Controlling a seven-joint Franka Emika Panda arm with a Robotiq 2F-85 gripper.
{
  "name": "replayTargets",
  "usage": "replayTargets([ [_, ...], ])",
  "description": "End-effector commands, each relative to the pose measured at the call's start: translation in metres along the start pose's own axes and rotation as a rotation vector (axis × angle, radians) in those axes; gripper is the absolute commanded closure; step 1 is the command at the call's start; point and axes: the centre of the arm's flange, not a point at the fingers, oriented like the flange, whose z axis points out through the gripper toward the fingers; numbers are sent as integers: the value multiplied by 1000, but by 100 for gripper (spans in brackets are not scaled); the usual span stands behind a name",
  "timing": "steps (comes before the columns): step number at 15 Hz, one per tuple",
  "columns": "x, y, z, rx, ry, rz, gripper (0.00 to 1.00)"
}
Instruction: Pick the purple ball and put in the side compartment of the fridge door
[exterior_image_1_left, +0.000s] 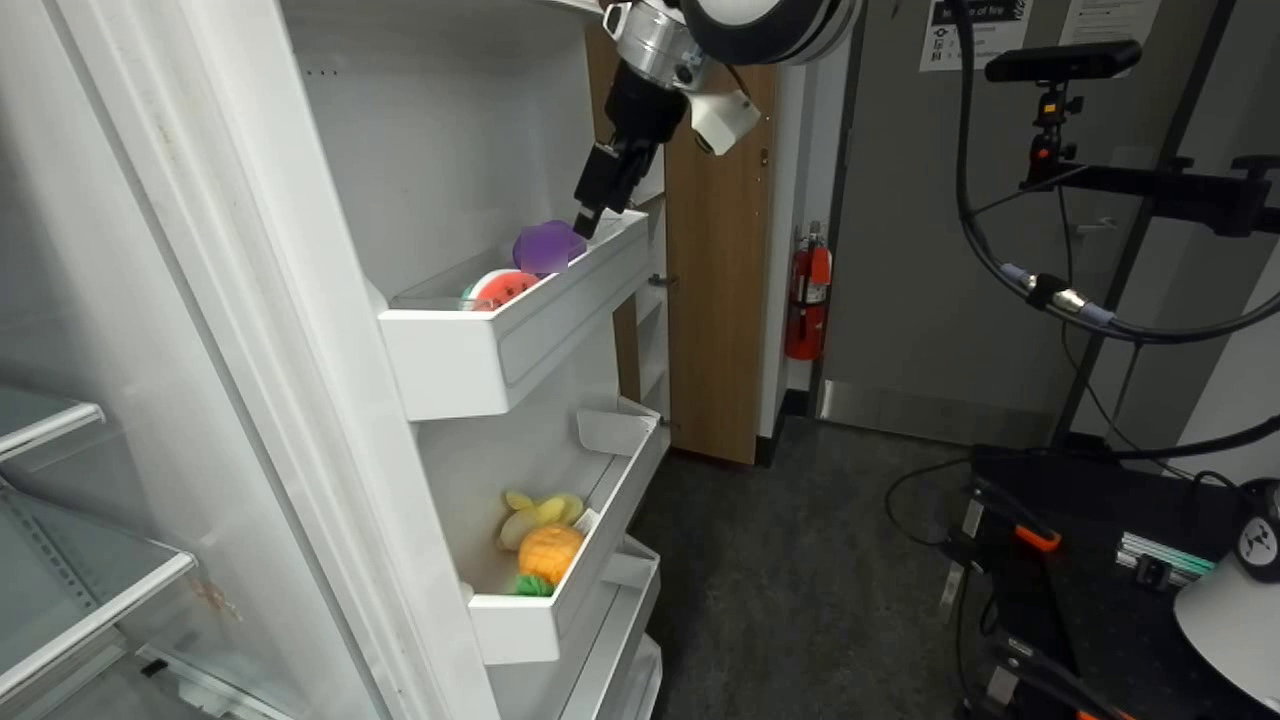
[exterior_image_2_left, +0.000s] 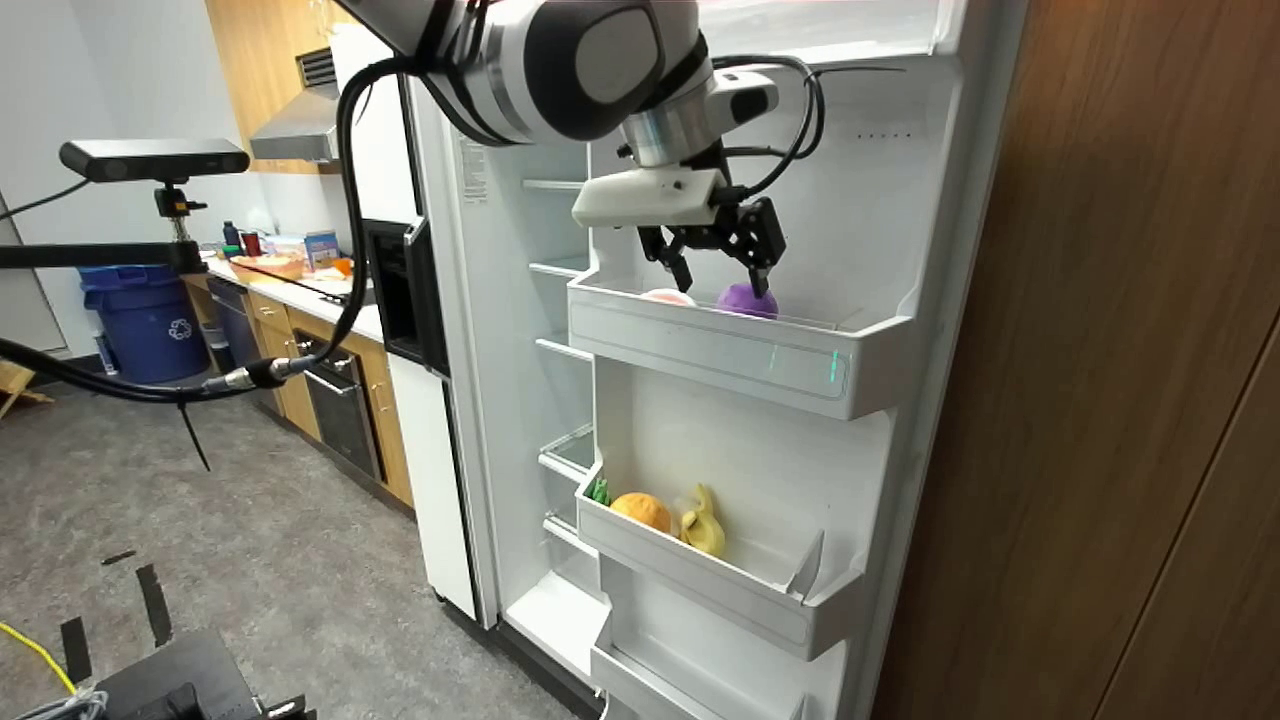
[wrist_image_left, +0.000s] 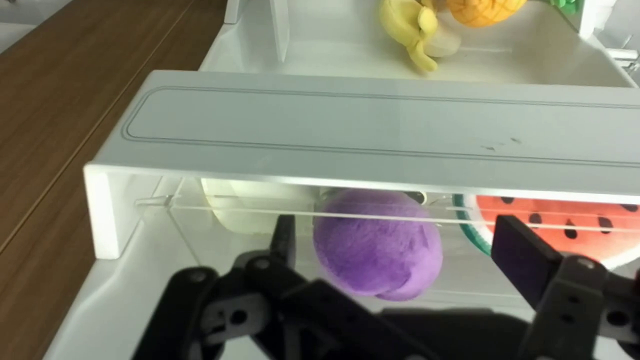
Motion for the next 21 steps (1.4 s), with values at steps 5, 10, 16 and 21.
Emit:
replayTargets([
  [5, -7, -2, -5, -39, 124, 32, 0],
  [10, -4, -1, 2, -25, 101, 32, 0],
  [16, -5, -5, 14, -86, 128, -17, 0],
  [21, 1, -7, 28, -91, 149, 2, 0],
])
